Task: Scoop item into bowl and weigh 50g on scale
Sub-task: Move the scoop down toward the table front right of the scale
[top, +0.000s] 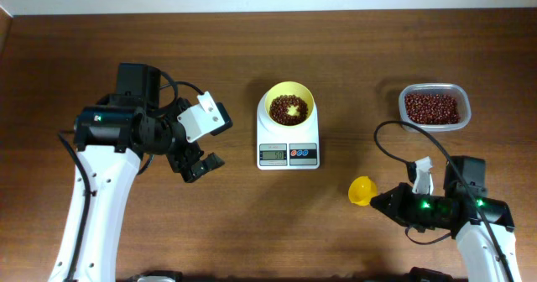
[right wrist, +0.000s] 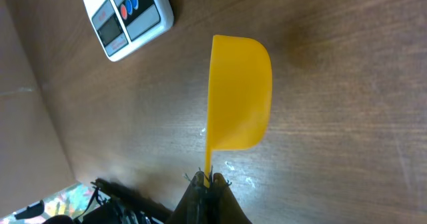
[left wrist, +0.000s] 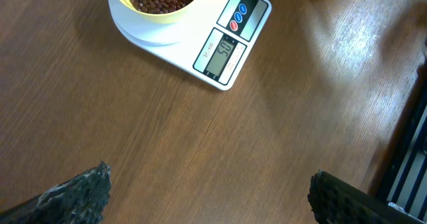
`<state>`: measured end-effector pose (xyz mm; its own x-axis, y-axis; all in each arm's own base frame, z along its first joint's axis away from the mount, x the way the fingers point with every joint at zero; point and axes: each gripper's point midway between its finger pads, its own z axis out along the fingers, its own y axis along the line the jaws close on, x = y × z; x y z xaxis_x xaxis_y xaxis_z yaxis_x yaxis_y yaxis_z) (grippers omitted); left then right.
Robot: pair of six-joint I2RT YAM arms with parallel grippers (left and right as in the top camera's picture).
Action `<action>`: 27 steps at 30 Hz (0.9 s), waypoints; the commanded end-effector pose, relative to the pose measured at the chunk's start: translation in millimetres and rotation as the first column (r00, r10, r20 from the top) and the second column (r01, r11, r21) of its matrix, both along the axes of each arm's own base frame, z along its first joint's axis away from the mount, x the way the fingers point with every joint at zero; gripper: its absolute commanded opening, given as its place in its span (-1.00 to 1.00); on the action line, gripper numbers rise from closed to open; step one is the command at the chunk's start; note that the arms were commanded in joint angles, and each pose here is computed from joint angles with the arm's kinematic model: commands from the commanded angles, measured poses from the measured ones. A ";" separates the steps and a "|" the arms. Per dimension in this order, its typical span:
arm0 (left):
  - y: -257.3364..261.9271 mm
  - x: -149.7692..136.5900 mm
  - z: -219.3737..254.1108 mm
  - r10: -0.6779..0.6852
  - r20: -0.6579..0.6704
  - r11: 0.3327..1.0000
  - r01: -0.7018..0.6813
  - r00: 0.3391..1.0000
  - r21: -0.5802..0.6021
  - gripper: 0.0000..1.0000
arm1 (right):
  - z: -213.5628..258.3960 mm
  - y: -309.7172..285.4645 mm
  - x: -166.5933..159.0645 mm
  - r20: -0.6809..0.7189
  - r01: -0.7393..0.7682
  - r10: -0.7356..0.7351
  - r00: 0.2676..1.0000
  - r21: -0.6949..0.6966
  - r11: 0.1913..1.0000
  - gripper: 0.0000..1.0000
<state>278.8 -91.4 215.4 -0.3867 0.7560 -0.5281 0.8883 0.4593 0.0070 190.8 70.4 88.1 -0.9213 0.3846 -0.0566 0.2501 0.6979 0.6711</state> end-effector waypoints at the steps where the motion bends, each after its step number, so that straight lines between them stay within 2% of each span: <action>1: -2.7 0.0 9.2 -0.019 0.033 1.000 0.019 0.999 -0.014 0.97 | 1.2 3.7 -0.1 0.010 -0.008 0.008 1.000 0.019 1.000 -0.92; 10: -2.7 0.0 9.2 -0.019 0.033 1.000 0.019 0.999 -0.014 0.97 | -25.5 7.5 -16.5 -0.066 -0.006 0.009 0.998 0.037 0.999 -0.92; 20: -2.7 0.0 9.2 -0.019 0.033 1.000 0.019 0.999 -0.014 0.97 | -26.3 7.8 -17.9 -0.072 -0.007 0.010 0.997 0.038 0.999 -0.92; 22: -2.7 0.1 9.1 -0.019 0.032 1.000 0.019 0.999 -0.014 0.97 | -30.3 3.3 -18.8 -0.082 -0.002 0.002 0.997 0.005 1.000 -0.92; 23: -2.7 0.1 9.1 -0.019 0.032 1.000 0.019 0.999 -0.014 0.97 | -34.5 -2.5 -17.9 -0.083 0.003 -0.006 0.997 -0.037 0.999 -0.92; 27: -2.7 -0.1 9.2 -0.019 0.032 1.000 0.019 0.999 -0.014 0.97 | -30.4 -8.1 4.7 -0.006 0.051 -0.051 0.999 -0.047 0.998 -0.92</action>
<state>278.8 -91.3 215.3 -0.3869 0.7561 -0.5279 0.8882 0.4593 0.0069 191.4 67.8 63.1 -0.9154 0.3973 -0.0648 0.2594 0.7053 0.6597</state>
